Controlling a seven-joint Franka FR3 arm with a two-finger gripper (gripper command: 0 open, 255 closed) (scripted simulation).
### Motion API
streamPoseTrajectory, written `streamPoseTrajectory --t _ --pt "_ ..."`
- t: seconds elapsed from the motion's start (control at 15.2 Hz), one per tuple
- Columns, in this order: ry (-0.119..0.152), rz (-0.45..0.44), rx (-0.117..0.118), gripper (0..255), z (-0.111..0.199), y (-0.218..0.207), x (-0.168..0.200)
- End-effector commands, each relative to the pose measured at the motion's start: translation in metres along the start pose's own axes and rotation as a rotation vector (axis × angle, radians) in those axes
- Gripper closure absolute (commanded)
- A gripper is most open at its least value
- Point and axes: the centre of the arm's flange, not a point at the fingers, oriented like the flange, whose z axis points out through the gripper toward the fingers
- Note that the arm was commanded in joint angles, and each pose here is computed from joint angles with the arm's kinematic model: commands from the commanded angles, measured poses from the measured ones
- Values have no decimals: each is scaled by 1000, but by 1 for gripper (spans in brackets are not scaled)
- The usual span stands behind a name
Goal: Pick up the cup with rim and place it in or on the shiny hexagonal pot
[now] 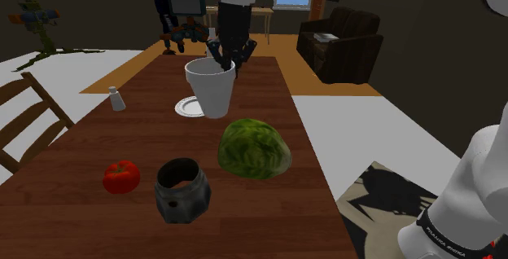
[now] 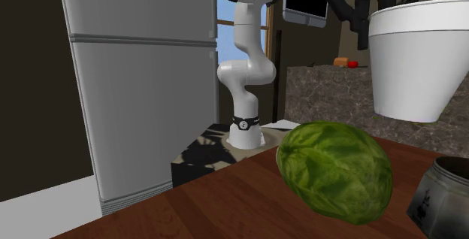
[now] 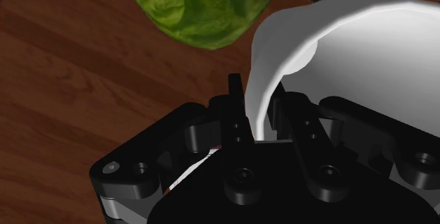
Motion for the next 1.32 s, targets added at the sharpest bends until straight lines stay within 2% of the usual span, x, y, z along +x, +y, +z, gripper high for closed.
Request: streamPoseTrajectory --t 0.0,0.59,1.25 --pt "0 2 0 255 -1 -26 -12" --pt "0 2 0 255 -8 -141 -59" --pt "0 2 0 255 44 -136 -61"
